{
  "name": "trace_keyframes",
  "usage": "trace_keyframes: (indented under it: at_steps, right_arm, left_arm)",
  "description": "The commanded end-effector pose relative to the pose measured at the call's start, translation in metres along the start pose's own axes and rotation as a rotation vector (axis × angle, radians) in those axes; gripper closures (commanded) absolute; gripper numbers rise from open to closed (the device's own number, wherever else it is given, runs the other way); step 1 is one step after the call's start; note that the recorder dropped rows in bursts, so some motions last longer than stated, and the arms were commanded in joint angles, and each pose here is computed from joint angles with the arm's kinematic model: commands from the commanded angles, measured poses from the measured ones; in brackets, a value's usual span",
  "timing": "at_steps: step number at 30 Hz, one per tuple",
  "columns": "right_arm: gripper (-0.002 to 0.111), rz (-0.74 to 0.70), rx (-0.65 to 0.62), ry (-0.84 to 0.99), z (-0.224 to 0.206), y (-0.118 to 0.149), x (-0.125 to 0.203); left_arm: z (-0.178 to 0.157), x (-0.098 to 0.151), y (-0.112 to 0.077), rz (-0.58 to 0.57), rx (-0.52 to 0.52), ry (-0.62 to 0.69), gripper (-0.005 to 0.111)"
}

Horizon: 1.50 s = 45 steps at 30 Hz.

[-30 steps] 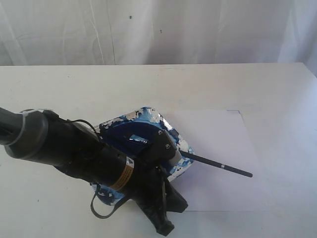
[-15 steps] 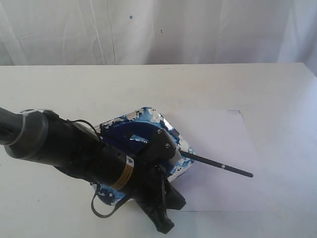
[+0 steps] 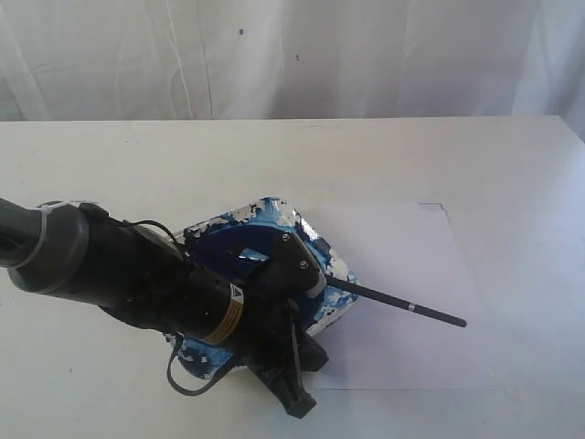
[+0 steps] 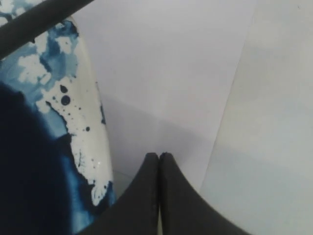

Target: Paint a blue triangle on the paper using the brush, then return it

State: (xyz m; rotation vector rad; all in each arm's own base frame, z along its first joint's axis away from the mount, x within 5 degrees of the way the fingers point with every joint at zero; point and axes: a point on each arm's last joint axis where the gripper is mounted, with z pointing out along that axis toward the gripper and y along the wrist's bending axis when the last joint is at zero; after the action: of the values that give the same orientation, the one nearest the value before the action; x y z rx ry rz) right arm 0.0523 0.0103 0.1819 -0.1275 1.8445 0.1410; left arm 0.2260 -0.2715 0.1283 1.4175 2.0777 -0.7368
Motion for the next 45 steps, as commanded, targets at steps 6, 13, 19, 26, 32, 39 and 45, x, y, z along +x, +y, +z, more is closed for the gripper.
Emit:
trace_keyframes:
  at_steps: [6, 13, 19, 26, 32, 39, 45]
  right_arm:
    - [0.108, 0.0, 0.006, -0.013, 0.0001, -0.0004, 0.0003]
    - [0.108, 0.0, 0.006, -0.013, 0.0001, -0.0004, 0.0003]
    - [0.108, 0.0, 0.006, -0.013, 0.0001, -0.0004, 0.0003]
    - [0.108, -0.004, 0.008, -0.015, 0.0001, -0.0005, 0.0001]
    - [0.108, -0.007, 0.012, -0.058, 0.0, -0.0009, -0.0038]
    - [0.108, -0.005, 0.011, -0.06, 0.0, -0.0009, -0.004]
    - [0.108, -0.004, 0.015, -0.118, -0.0005, -0.0012, -0.0093]
  left_arm:
    - [-0.0001, -0.0003, -0.0043, 0.011, 0.005, 0.001, 0.107]
    - [-0.0001, -0.0003, -0.0043, 0.011, 0.005, 0.001, 0.107]
    - [-0.0001, -0.0003, -0.0043, 0.018, 0.005, 0.001, 0.107]
    - [-0.0001, 0.0002, -0.0062, 0.06, 0.025, 0.007, 0.107]
    - [-0.0002, 0.0, -0.0088, 0.069, 0.055, 0.004, 0.107]
    - [-0.0002, -0.0005, -0.0085, 0.08, 0.051, -0.003, 0.107]
    - [-0.0002, -0.0007, -0.0085, 0.098, 0.05, -0.005, 0.107]
